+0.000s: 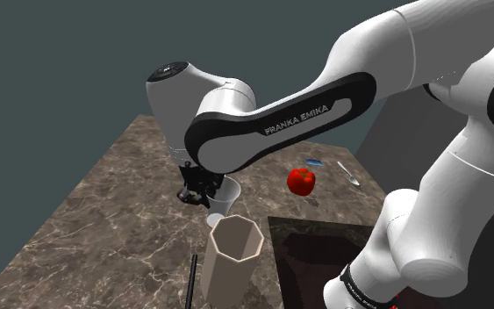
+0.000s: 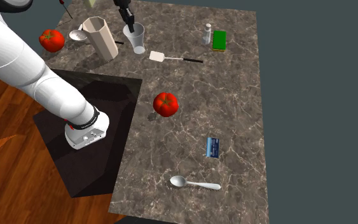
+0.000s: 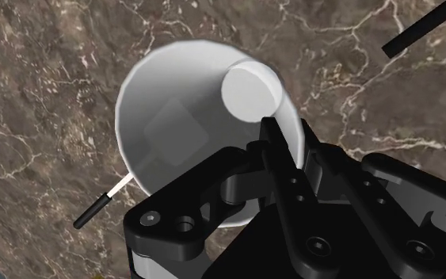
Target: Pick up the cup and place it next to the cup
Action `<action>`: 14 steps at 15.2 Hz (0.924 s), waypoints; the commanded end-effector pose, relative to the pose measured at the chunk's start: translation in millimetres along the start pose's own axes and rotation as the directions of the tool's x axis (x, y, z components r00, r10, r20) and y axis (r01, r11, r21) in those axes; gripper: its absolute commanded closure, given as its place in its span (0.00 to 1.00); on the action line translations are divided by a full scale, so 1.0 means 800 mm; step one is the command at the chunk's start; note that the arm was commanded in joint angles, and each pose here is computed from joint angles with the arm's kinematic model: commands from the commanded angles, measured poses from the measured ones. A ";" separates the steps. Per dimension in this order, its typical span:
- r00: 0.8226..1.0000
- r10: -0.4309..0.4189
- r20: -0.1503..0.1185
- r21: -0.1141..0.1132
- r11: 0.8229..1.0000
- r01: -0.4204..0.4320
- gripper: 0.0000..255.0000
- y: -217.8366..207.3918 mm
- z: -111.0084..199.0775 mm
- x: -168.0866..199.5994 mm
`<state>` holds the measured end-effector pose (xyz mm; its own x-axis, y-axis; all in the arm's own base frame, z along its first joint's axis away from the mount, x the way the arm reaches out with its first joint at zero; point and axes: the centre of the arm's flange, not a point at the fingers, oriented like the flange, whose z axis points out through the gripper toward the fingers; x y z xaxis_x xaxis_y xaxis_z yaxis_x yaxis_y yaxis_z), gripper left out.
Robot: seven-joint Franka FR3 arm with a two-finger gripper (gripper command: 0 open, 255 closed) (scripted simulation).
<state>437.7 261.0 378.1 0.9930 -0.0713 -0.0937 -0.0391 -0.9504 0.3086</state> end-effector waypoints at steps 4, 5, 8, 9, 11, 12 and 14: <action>1.000 0.000 -0.001 0.000 1.000 0.000 1.00 -0.001 0.002 0.000; 1.000 0.000 -0.001 0.000 1.000 0.000 1.00 -0.001 0.002 0.000; 1.000 0.000 -0.001 0.000 1.000 0.000 0.00 -0.001 0.002 0.000; 1.000 0.000 -0.001 0.000 1.000 0.000 0.00 -0.001 0.002 0.000; 1.000 0.000 -0.001 0.000 1.000 0.000 0.00 -0.001 0.002 0.000; 1.000 0.000 -0.001 0.000 1.000 0.000 0.00 -0.001 0.002 0.000; 1.000 0.000 -0.001 0.000 1.000 0.000 0.00 -0.001 -0.031 0.000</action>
<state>440.0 266.3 392.7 0.9932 -0.0709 -0.0921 -0.0393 -0.9507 0.3077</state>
